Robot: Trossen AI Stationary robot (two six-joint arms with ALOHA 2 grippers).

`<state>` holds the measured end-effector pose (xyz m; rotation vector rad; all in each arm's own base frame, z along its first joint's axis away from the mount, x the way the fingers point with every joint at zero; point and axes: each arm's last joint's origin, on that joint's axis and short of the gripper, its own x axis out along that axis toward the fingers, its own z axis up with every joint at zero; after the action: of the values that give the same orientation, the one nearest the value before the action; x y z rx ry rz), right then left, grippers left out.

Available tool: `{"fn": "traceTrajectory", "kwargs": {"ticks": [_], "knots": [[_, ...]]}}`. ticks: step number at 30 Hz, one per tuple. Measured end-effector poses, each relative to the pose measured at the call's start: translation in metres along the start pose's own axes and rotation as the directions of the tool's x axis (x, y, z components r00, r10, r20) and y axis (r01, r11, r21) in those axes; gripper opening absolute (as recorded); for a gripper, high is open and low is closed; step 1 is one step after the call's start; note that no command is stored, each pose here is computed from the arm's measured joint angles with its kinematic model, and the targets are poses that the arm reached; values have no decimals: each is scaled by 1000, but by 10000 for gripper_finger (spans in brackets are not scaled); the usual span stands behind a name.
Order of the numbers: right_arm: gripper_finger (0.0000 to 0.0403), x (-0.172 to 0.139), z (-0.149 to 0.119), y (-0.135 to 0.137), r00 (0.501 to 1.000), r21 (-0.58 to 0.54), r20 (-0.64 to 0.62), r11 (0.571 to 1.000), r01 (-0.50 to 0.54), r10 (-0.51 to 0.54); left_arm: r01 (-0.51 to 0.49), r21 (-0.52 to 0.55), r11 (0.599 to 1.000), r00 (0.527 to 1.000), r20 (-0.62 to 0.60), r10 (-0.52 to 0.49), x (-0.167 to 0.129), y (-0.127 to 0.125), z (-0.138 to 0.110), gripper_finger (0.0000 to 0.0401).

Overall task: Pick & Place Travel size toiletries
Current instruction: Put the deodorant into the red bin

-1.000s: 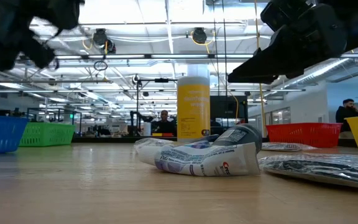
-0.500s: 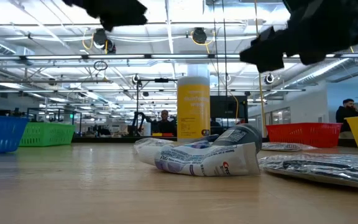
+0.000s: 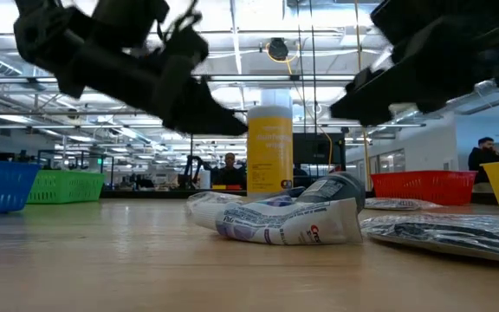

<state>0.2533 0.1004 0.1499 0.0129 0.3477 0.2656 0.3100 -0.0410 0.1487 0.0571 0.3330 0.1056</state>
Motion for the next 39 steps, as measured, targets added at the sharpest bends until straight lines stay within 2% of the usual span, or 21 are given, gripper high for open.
{"fn": "traceTrajectory", "kwargs": {"ticks": [6,9,12,15,19,26,31,34,37,39], "knots": [[238,9,5,-22,986,7,-164,999,37,-35,-4,-26,1000,999,-51,2,17,-4,-30,179],[271,15,3,-31,969,-55,-234,997,63,-74,-6,-39,999,999,-54,4,21,-5,-36,179],[297,19,-6,-36,957,-142,-278,989,39,-78,-5,-43,999,999,-34,4,24,-6,-37,180],[305,26,-17,-41,949,-148,-314,989,-20,-28,-5,-44,999,1000,-17,4,24,-6,-35,180],[294,34,-31,-43,940,-151,-342,987,-49,-6,-4,-46,999,1000,-11,4,23,-6,-34,179],[255,42,-32,-36,961,-165,-276,984,-60,12,-4,-45,999,1000,-12,4,23,-6,-34,179],[213,35,-25,-32,955,-63,-297,997,-38,17,-4,-45,999,1000,-14,4,23,-6,-34,179],[204,22,-18,-27,938,-27,-345,999,31,-38,-5,-46,999,1000,-16,4,23,-6,-34,179],[203,2,-7,-23,908,-51,-379,984,173,-179,-5,-43,999,1000,-22,4,23,-6,-35,179],[203,-15,4,-22,881,-52,-375,955,292,-289,-5,-42,999,1000,-22,4,23,-6,-35,180]]}}
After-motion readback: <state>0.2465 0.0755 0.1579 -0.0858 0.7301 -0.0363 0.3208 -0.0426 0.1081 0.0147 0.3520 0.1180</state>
